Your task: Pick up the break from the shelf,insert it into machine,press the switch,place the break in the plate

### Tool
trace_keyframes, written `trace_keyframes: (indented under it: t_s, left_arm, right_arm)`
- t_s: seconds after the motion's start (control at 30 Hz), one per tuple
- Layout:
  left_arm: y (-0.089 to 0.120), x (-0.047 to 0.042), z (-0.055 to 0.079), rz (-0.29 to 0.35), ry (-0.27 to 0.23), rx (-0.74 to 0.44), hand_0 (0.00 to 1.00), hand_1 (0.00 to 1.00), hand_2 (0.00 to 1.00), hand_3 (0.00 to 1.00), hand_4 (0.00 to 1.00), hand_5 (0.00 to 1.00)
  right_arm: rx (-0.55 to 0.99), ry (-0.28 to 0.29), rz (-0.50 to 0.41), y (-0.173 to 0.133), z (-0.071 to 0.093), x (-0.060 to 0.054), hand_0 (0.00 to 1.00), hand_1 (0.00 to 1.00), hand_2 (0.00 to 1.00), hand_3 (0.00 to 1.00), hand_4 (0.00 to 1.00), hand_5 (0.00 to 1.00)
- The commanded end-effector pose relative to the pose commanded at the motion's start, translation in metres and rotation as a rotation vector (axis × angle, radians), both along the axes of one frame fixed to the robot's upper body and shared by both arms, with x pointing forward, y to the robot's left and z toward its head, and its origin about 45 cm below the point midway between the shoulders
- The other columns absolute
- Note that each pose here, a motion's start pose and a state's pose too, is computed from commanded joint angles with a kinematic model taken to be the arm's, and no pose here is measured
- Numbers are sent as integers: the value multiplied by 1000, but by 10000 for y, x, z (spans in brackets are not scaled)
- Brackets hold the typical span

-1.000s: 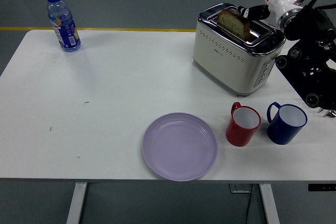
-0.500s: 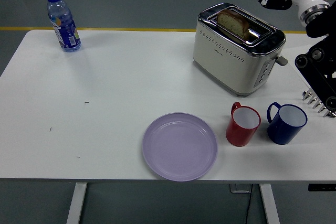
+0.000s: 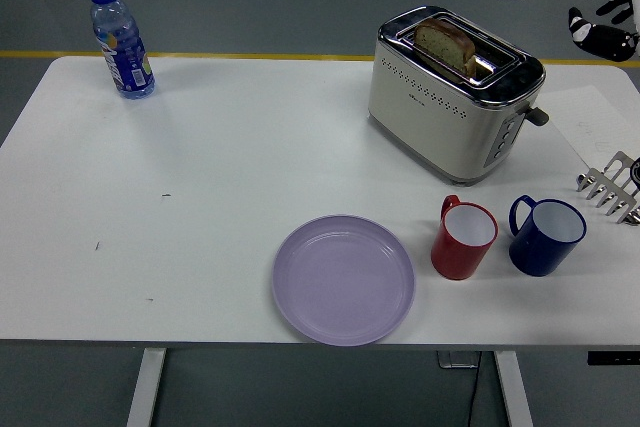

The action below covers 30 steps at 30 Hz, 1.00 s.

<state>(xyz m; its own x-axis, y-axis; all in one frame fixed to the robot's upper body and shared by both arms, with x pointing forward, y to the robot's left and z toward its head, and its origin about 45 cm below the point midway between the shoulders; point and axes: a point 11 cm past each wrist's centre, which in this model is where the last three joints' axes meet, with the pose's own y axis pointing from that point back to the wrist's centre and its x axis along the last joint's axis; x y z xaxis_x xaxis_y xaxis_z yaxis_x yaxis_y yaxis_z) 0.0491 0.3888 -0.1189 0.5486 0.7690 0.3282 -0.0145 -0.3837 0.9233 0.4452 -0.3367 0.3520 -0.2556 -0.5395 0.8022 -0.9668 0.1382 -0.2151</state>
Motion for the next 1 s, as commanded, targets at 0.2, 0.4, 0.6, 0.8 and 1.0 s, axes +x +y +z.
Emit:
trace_keyframes:
  t_s: [0.2,0.4,0.6,0.8,1.0]
  left_arm:
    - [-4,-30,-5,-1,6,-2,605,460,439,551,297,930]
    - [-8,-8,-4,0,0,-5,606,460,440,551,297,930]
    - [-8,28,1,1,-8,-4,607,460,442,551,298,931]
    - [-8,41,2,-1,-10,-4,608,461,440,551,296,932]
    - [-11,54,3,-2,-12,-5,607,461,443,551,296,932]
  right_arm:
    - [-24,75,-6,-82,-273,-124,220,275,388,688,489,2]
    - [-35,137,-11,-128,-488,-193,209,247,353,643,530,2]
    - [-51,195,-5,-106,-694,-234,202,237,342,621,539,2]
    - [-57,238,15,-14,-853,-231,204,237,342,617,547,2]
    - [-56,257,27,70,-933,-199,202,231,339,615,544,2]
